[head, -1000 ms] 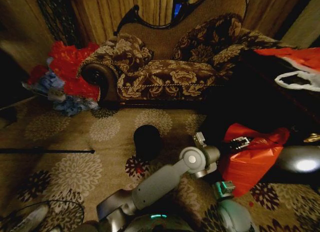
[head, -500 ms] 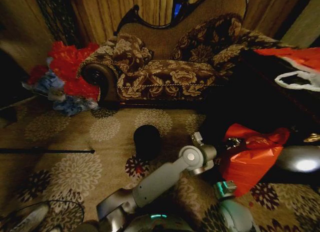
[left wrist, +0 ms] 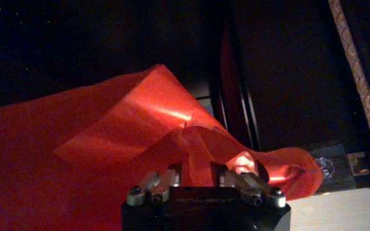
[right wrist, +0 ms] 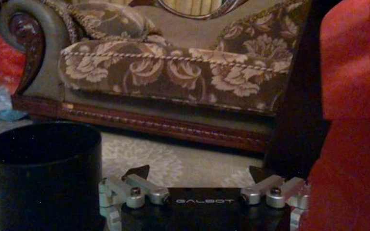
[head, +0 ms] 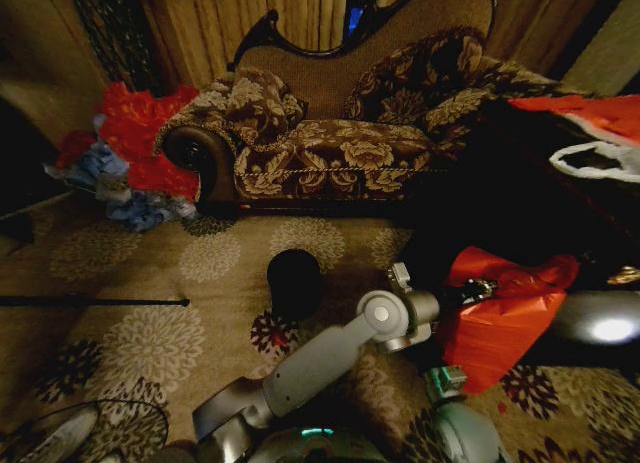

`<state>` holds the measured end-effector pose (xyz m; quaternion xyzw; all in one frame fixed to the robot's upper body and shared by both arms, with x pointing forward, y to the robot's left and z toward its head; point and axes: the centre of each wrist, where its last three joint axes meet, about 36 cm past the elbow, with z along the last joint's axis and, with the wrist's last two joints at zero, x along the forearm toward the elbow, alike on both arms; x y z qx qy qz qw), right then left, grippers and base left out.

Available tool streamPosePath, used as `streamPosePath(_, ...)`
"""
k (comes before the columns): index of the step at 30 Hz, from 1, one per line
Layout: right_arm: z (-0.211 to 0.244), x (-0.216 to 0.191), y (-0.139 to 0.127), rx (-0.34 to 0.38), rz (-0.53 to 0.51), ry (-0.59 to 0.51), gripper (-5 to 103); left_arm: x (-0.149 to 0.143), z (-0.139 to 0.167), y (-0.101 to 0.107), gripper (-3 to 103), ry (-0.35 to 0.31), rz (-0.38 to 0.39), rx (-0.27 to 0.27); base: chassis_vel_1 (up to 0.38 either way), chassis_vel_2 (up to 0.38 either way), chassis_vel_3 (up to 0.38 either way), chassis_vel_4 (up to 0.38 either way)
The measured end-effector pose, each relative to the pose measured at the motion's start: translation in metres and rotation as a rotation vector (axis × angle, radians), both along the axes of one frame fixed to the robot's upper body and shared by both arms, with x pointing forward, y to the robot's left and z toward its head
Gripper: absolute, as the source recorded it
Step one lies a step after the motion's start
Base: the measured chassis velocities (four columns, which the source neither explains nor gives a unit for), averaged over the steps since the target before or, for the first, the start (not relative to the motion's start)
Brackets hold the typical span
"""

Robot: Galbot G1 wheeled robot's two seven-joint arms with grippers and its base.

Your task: Place a garbage bag over the trash bin.

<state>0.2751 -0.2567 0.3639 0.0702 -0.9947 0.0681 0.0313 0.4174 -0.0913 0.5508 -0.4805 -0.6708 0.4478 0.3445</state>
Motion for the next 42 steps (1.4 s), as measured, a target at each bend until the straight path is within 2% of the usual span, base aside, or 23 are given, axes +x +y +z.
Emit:
streamPosePath(1,0.000,0.000,0.000,0.000,0.000,0.000,100,0.000,0.000,0.000,30,0.000,0.000,0.000,0.000,0.000,0.000,0.000)
streamPosePath(4,-0.004,-0.004,0.002,-0.009,0.006,0.008,100,0.003,-0.001,0.000,46,-0.001,0.000,-0.001,0.000,0.000,0.000,0.000)
streamPosePath(6,-0.006,-0.005,0.003,-0.010,0.007,0.009,100,0.005,-0.003,-0.001,46,0.001,0.002,0.002,0.000,0.000,0.000,0.000)
streamPosePath(7,-0.007,-0.005,0.004,-0.011,0.006,0.010,100,0.008,-0.006,-0.001,56,0.003,0.005,0.006,0.000,0.000,0.000,0.000)
streamPosePath(8,-0.007,-0.004,0.003,-0.013,0.006,0.009,100,0.009,-0.007,-0.002,62,0.001,0.006,0.007,0.000,0.000,0.000,0.000)
streamPosePath(10,-0.007,-0.004,0.003,-0.014,0.006,0.009,100,0.010,-0.008,-0.002,62,0.000,0.006,0.008,0.000,0.000,0.000,0.000)
streamPosePath(12,-0.007,-0.002,0.003,-0.019,0.006,0.005,100,0.010,-0.009,-0.004,73,-0.002,0.005,0.011,0.000,0.000,0.000,0.000)
streamPosePath(17,-0.007,0.000,0.003,-0.021,0.007,0.002,100,0.013,-0.011,-0.004,77,-0.003,0.006,0.010,0.000,0.000,0.000,0.000)
streamPosePath(19,-0.007,0.000,0.003,-0.021,0.007,0.001,100,0.014,-0.011,-0.005,73,-0.004,0.008,0.007,0.000,0.000,0.000,0.000)
streamPosePath(22,-0.007,0.001,0.003,-0.021,0.008,0.000,100,0.014,-0.014,-0.006,58,-0.003,0.009,-0.002,0.000,0.000,0.000,0.000)
streamPosePath(24,-0.007,0.001,0.003,-0.021,0.008,0.001,100,0.014,-0.015,-0.007,58,-0.003,0.008,-0.003,0.000,0.000,0.000,0.000)
streamPosePath(25,-0.007,0.001,0.003,-0.021,0.008,0.001,100,0.014,-0.017,-0.008,47,-0.003,0.005,-0.007,0.000,0.000,0.000,0.000)
streamPosePath(28,-0.007,0.001,0.003,-0.022,0.007,0.002,100,0.014,-0.018,-0.008,42,-0.002,0.002,-0.010,0.000,0.000,0.000,0.000)
streamPosePath(30,-0.007,0.000,0.003,-0.022,0.007,0.003,100,0.015,-0.021,-0.009,30,-0.001,-0.002,-0.017,0.000,0.000,0.000,0.000)
streamPosePath(31,-0.007,0.000,0.003,-0.022,0.007,0.003,100,0.015,-0.021,-0.009,30,-0.001,-0.002,-0.017,0.000,0.000,0.000,0.000)
streamPosePath(33,-0.008,0.000,0.003,-0.023,0.006,0.005,100,0.015,-0.022,-0.009,19,-0.001,-0.004,-0.021,0.000,0.000,0.000,0.000)
streamPosePath(34,-0.008,0.000,0.003,-0.023,0.006,0.005,100,0.015,-0.022,-0.009,19,-0.001,-0.004,-0.021,0.000,0.000,0.000,0.000)
streamPosePath(36,-0.008,0.000,0.003,-0.024,0.006,0.005,100,0.015,-0.023,-0.009,9,-0.001,-0.007,-0.023,0.000,0.000,0.000,0.000)
streamPosePath(37,-0.008,0.000,0.003,-0.024,0.006,0.005,100,0.015,-0.023,-0.009,9,-0.001,-0.007,-0.023,0.000,0.000,0.000,0.000)
streamPosePath(39,-0.008,0.000,0.003,-0.024,0.007,0.005,100,0.015,-0.024,-0.009,2,0.000,-0.007,-0.023,0.000,0.000,0.000,0.000)
streamPosePath(42,-0.008,0.000,0.003,-0.025,0.007,0.005,100,0.015,-0.025,-0.010,0,0.002,-0.009,-0.022,0.000,0.000,0.000,0.000)
